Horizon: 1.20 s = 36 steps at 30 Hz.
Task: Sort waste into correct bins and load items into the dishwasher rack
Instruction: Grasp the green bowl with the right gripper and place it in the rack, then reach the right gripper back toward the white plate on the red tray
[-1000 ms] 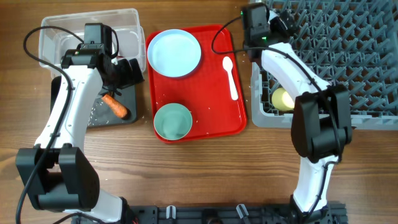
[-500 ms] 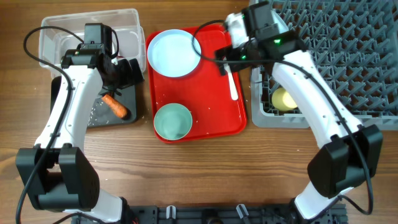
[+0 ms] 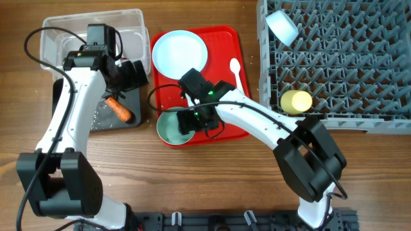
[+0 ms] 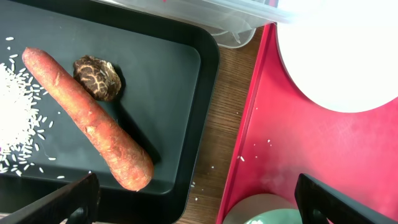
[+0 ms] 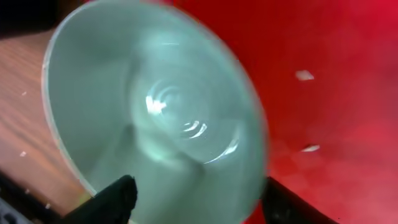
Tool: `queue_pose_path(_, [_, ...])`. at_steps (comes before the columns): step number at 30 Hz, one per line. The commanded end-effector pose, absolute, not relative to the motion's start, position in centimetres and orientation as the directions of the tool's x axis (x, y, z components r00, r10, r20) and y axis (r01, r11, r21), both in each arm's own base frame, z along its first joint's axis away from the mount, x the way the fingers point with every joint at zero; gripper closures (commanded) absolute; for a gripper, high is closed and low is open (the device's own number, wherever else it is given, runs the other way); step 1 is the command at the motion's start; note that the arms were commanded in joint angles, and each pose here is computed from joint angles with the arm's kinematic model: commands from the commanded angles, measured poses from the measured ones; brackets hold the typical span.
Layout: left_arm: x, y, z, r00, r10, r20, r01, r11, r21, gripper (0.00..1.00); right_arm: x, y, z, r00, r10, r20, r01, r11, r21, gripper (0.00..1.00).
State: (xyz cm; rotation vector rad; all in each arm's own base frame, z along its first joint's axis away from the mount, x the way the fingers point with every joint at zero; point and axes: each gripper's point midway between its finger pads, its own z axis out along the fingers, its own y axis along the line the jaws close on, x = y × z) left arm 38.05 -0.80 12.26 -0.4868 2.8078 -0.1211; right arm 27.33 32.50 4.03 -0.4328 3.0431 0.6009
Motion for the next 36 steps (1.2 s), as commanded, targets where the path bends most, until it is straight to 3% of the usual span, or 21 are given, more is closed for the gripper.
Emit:
queue_pose_path(1, [38.3, -0.5, 13.4, -0.888, -0.351, -0.298, -0.324, 0.936, -0.138, 0.0, 28.4, 31.1, 2.9, -0.981, -0.19, -0.048, -0.196, 0.928, 0.316, 0.59])
queue_pose_path(2, [38.3, -0.5, 13.4, -0.888, -0.351, -0.298, -0.324, 0.936, -0.138, 0.0, 28.4, 30.8, 2.7, -0.985, -0.166, -0.038, -0.169, 0.939, 0.3, 0.72])
queue_pose_path(5, [38.3, -0.5, 13.4, -0.888, -0.351, -0.298, -0.324, 0.936, -0.138, 0.0, 28.4, 30.6, 2.3, -0.988, -0.153, -0.028, -0.155, 0.943, 0.294, 0.95])
queue_pose_path(11, [38.3, -0.5, 13.4, -0.888, -0.351, -0.298, -0.324, 0.936, -0.138, 0.0, 30.6, 29.0, 3.2, -0.993, -0.112, -0.039, -0.118, 0.946, 0.302, 0.96])
queue_pose_path(13, [38.3, -0.5, 13.4, -0.888, -0.351, -0.297, -0.324, 0.936, -0.138, 0.0, 32.8, 27.7, 5.6, -0.981, -0.167, -0.102, -0.191, 0.932, 0.307, 0.96])
queue_pose_path(17, [38.3, -0.5, 13.4, -0.888, -0.351, -0.298, -0.324, 0.936, -0.138, 0.0, 36.8, 24.3, 12.8, -0.955, -0.091, -0.282, -0.184, 0.928, 0.325, 0.96])
queue_pose_path(20, [38.3, -0.5, 13.4, -0.888, -0.351, -0.297, -0.324, 0.936, -0.138, 0.0, 39.7, 18.4, 16.3, -0.888, -0.036, -0.458, -0.098, 0.989, 0.112, 0.96])
queue_pose_path(23, [38.3, -0.5, 13.4, -0.888, -0.351, -0.298, -0.324, 0.936, -0.138, 0.0, 41.4, 11.1, 21.3, -0.773, -0.002, -0.635, 0.114, 0.983, -0.142, 0.96])
queue_pose_path(24, [38.3, -0.5, 13.4, -0.888, -0.351, -0.298, -0.324, 0.936, -0.138, 0.0, 41.5, 8.9, 23.3, -0.727, -0.002, -0.687, 0.198, 0.957, -0.212, 0.96])
queue_pose_path(27, [38.3, -0.5, 13.4, -0.888, -0.351, -0.297, -0.324, 0.936, -0.138, 0.0, 40.2, 1.6, 30.2, -0.567, -0.061, -0.822, 0.526, 0.741, -0.418, 0.96])
queue_pose_path(29, [38.3, -0.5, 13.4, -0.888, -0.351, -0.297, -0.324, 0.936, -0.138, 0.0, 39.9, -0.8, 30.7, -0.588, -0.097, -0.803, 0.569, 0.656, -0.496, 0.96])
queue_pose_path(31, [38.3, -0.5, 13.4, -0.888, -0.351, -0.298, -0.324, 0.936, -0.138, 0.0, 40.2, -1.8, 30.1, -0.602, -0.077, -0.795, 0.573, 0.651, -0.498, 0.96])
queue_pose_path(36, [38.3, -0.5, 13.4, -0.888, -0.351, -0.298, -0.324, 0.936, -0.138, 0.0, 40.9, -2.7, 26.4, -0.687, -0.006, -0.727, 0.493, 0.731, -0.472, 0.95])
